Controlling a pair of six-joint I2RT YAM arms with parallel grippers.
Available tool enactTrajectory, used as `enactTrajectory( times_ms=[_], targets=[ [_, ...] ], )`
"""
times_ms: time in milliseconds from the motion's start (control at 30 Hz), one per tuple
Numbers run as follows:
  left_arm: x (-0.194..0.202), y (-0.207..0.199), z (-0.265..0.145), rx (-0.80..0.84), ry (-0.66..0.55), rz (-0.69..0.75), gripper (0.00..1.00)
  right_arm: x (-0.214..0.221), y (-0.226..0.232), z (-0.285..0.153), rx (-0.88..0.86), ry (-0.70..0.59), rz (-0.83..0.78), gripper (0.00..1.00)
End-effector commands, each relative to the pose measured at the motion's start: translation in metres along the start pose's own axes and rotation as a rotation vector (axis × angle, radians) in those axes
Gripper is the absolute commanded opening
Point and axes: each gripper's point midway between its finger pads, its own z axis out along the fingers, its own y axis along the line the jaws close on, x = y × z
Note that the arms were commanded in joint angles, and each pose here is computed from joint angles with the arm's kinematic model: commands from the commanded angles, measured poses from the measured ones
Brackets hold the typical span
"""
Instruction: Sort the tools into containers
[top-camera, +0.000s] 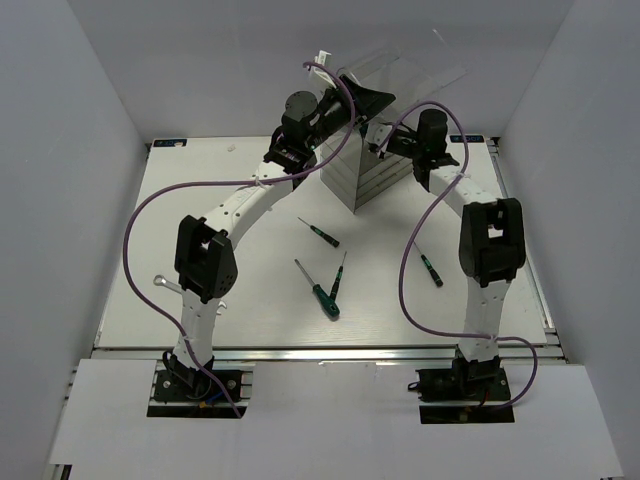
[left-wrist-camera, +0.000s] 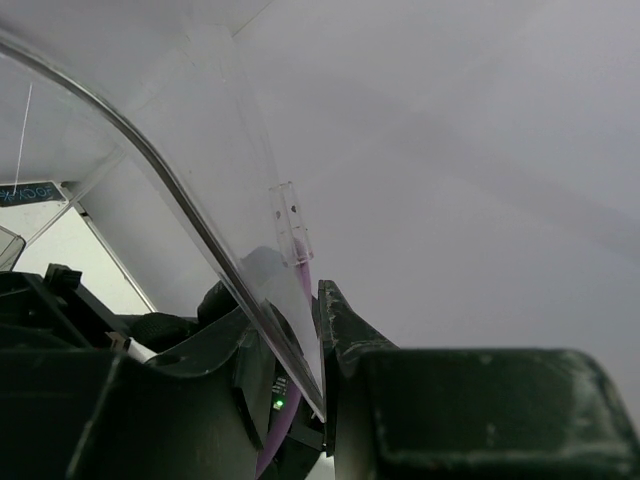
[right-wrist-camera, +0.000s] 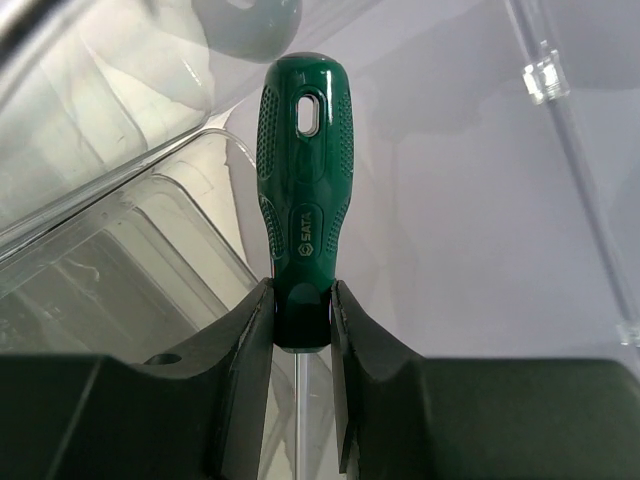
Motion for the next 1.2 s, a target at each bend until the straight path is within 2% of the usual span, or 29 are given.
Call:
enactTrajectory(
  times_ms=[0, 200, 300, 333, 367, 433, 633, 767, 933, 1000, 1033, 1067, 1167],
  targets=[
    [-0.025, -0.042, -0.006, 0.093, -0.052, 0.036, 0.32, -0.028, -0.029, 0.005, 0.041, -0.086, -0.078, 0.00],
    [-0.024, -0.042, -0.007, 0.093, -0.049, 0.034, 0.32, -0.006, -0.021, 0.011, 0.041, -0.038, -0.031, 0.00],
    [-0.024, -0.042, -0.007, 0.090, -0.049, 0.036, 0.32, 0.002, -0.015, 0.011, 0.033, -0.016, -0.028, 0.15],
    [-0.023, -0.040, -0.007, 0.086, -0.046, 0.035, 0.32, 0.004, -0.013, 0.010, 0.026, -0.012, -0.030, 0.26],
    [-0.024, -0.040, -0.007, 0.088, -0.049, 0.036, 0.32, 0.005, -0.009, 0.010, 0.014, -0.004, -0.024, 0.30],
    [-0.023, -0.040, -0.007, 0.089, -0.048, 0.034, 0.32, 0.009, -0.004, 0.009, 0.002, 0.005, -0.036, 0.37],
    [-0.023, -0.038, -0.007, 0.086, -0.046, 0.034, 0.32, 0.011, 0.006, 0.005, -0.023, 0.019, -0.027, 0.49],
    [-0.022, -0.037, -0.006, 0.086, -0.044, 0.032, 0.32, 0.009, 0.004, -0.001, -0.015, 0.034, -0.022, 0.49],
    [-0.023, -0.035, -0.008, 0.079, -0.045, 0.036, 0.32, -0.007, -0.024, -0.032, 0.064, 0.076, 0.002, 0.41],
    [-0.024, -0.036, -0.009, 0.082, -0.047, 0.036, 0.32, -0.002, -0.009, -0.051, 0.033, 0.092, 0.042, 0.41],
    [-0.022, -0.032, -0.008, 0.077, -0.043, 0.034, 0.32, -0.020, -0.010, -0.060, 0.011, 0.059, 0.027, 0.41],
    [-0.022, -0.033, -0.008, 0.079, -0.043, 0.035, 0.32, -0.013, 0.011, -0.073, -0.038, 0.082, 0.063, 0.40],
    [-0.019, -0.030, -0.008, 0.081, -0.037, 0.028, 0.32, -0.034, 0.024, -0.103, -0.088, 0.067, 0.101, 0.41]
  ],
)
